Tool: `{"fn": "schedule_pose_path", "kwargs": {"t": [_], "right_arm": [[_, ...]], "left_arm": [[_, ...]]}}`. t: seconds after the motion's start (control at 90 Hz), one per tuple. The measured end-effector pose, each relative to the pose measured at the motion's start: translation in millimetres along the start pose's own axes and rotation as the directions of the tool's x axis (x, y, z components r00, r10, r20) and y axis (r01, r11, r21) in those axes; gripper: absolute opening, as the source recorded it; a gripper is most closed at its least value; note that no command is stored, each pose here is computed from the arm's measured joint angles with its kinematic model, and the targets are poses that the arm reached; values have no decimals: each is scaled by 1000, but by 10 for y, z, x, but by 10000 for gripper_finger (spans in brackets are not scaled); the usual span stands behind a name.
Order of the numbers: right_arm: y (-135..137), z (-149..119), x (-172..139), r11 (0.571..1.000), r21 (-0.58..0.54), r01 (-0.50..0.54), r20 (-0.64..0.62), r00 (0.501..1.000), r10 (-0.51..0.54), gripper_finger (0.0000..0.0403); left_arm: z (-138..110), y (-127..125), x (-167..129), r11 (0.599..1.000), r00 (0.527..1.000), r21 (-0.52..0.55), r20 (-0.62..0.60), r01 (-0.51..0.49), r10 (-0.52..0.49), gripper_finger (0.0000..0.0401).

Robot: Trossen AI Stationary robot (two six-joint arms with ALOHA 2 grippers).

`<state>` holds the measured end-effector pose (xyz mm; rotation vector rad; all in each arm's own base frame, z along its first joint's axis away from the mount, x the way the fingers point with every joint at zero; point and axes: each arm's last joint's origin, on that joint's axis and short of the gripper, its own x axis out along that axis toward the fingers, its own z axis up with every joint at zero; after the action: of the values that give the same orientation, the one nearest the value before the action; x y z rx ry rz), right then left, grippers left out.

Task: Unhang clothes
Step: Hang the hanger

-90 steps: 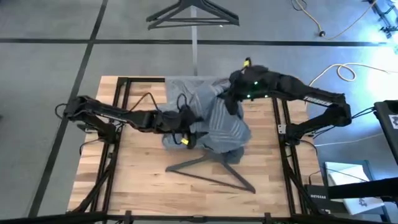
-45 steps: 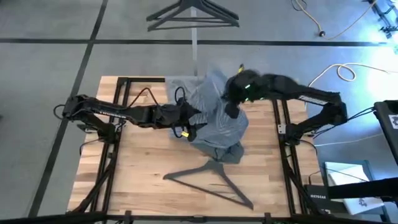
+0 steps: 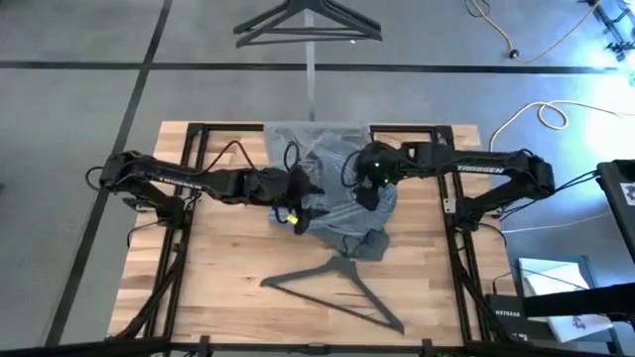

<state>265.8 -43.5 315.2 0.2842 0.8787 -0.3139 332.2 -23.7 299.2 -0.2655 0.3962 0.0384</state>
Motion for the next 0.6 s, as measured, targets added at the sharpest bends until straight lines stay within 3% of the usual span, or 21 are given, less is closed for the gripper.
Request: {"fn": "schedule_pose_path", "kwargs": {"t": [0.1, 0.222, 0.3, 0.422, 0.6], "right_arm": [[-21, 79, -256, 995, 62, 79, 58, 995, -82, 392], [-12, 155, -543, 983, 167, 80, 112, 989, -99, 378], [78, 171, -668, 981, 192, 7, 152, 988, -37, 365], [340, 96, -651, 965, 215, -152, 124, 984, 128, 356], [861, -178, -540, 915, 334, -226, 66, 974, 217, 356]], "left_arm": [[-74, -99, -49, 999, 996, -28, -74, 43, -45, 276], [-250, -229, -94, 998, 975, -47, -217, 42, -52, 276], [-360, -353, -121, 996, 959, -54, -272, 67, -79, 276], [-519, -641, -157, 988, 959, -55, -241, 141, -150, 276], [-905, -765, -176, 985, 957, -101, -241, 137, -158, 276]]}}
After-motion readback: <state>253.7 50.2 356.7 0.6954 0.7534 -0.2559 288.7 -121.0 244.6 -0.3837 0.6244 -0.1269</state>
